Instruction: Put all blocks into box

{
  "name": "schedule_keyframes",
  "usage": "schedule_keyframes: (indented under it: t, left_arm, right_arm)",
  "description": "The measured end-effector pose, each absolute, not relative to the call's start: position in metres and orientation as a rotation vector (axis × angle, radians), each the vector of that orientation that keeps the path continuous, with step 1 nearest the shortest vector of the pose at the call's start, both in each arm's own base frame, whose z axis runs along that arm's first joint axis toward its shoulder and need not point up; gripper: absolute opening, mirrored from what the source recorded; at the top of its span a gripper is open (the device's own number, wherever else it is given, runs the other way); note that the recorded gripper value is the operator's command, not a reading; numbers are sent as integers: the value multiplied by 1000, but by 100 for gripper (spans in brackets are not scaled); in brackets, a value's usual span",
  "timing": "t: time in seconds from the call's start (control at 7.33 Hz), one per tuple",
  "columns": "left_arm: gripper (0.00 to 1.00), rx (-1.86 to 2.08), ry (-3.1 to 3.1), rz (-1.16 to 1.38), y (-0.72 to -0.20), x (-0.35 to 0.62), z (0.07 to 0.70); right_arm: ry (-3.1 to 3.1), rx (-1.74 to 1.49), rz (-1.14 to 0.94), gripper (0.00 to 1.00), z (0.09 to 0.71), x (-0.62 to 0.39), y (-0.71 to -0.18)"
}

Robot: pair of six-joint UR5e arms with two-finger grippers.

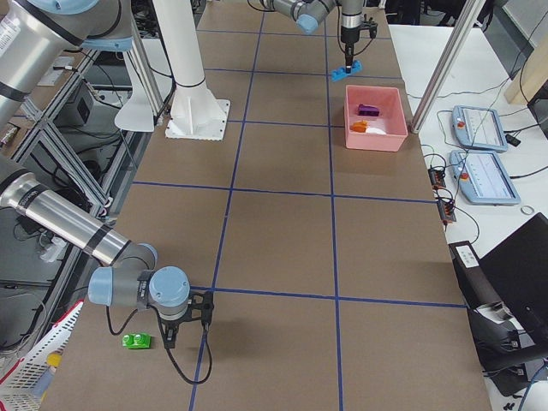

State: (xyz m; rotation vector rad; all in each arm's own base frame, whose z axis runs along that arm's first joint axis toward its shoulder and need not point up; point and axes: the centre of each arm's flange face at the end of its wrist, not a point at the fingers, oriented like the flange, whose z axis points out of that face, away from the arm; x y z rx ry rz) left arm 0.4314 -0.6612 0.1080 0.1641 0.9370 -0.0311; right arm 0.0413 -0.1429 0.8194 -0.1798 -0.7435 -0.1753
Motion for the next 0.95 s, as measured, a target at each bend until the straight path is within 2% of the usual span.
schedule_keyframes:
  t: [0.27,0.41,0.82,0.95]
  left_arm:
    - [0,201,992,-134,-709,456,96]
    - [37,249,992,-165,-726,460,103]
    - [42,335,977,-204,-749,470,126]
    - [73,342,976,-207,-750,470,126]
  right_arm:
    - [-742,-203,-194,100,855,48,-103]
    - [-746,-202,-192,100,867,50,-90]
    - [-772,-231,-172,100,883,52,-68]
    - [-801,-236,-162,100,882,51,-65]
